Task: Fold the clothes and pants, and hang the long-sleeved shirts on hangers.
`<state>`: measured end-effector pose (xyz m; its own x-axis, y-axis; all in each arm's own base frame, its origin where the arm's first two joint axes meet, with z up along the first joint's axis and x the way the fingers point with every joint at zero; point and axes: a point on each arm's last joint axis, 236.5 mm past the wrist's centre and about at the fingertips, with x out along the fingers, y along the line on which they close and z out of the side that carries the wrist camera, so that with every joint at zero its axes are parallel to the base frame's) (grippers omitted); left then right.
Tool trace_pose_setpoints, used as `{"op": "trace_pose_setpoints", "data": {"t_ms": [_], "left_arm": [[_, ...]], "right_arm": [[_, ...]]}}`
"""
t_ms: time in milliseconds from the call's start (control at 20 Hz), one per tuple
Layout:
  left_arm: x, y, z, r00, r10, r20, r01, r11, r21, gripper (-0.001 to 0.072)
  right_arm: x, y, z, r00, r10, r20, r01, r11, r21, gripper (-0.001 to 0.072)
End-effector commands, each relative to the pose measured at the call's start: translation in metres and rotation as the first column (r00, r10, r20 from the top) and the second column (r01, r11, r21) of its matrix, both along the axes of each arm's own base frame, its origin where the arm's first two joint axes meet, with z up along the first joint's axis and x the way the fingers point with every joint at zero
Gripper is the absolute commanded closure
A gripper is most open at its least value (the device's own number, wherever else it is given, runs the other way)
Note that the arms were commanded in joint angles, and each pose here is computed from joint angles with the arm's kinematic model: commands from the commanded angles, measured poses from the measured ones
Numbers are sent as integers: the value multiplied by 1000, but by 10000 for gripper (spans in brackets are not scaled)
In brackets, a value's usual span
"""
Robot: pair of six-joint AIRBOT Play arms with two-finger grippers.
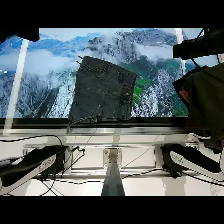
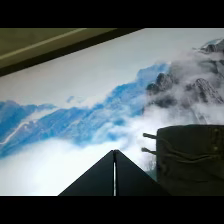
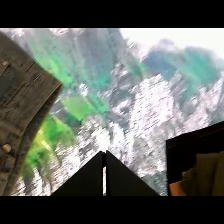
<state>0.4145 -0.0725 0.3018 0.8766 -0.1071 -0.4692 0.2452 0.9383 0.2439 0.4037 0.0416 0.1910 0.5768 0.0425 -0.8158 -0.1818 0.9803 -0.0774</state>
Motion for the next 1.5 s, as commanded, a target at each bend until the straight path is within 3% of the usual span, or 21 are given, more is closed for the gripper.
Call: {"op": "trace_pose_setpoints", "data": {"t_ms": [0,150,350,450,500,600,650,800,900,950,1000,1050,1200,1450], "left_arm": [[-13,-15,-15,995,-34,-92,27,996,-79,664],[-29,-12,-37,979,-30,-203,19,998,-60,664],[-31,-5,-46,971,-9,-239,3,1000,-28,664],[-29,11,-51,968,42,-248,-34,999,37,664],[-26,21,-52,968,73,-242,-56,996,76,664],[-18,39,-61,958,132,-253,-98,984,146,663],[-14,49,-73,944,162,-287,-118,979,166,663],[-17,87,-124,846,264,-462,-189,961,203,663],[-23,107,-152,783,293,-549,-238,956,171,654],[-30,119,-165,750,298,-590,-249,954,167,549],[-42,134,-180,704,319,-634,-277,946,168,356],[-55,146,-194,655,335,-677,-313,936,160,276],[-98,154,-248,499,253,-829,-408,912,33,276],[-150,103,-324,397,-99,-912,-442,850,-285,275]], "right_arm": [[14,-29,-21,998,-48,-27,47,999,-22,663],[-4,-24,-94,974,-43,-221,75,988,136,664],[-82,37,-182,847,239,-475,-39,919,393,664],[-123,68,-211,771,330,-544,-11,862,506,661],[-139,81,-226,747,340,-572,31,841,540,604],[-161,99,-250,721,339,-604,87,820,565,197],[-172,108,-261,712,338,-616,107,815,570,151],[-191,135,-281,706,342,-621,119,806,580,151],[-188,152,-284,728,346,-592,98,802,590,152],[-184,158,-284,743,341,-576,94,799,594,151],[-180,162,-285,760,330,-560,86,803,590,151],[-175,162,-288,773,309,-555,91,810,579,152],[-163,159,-294,790,227,-570,173,809,562,152],[-170,164,-307,736,220,-640,239,800,550,159]]}}
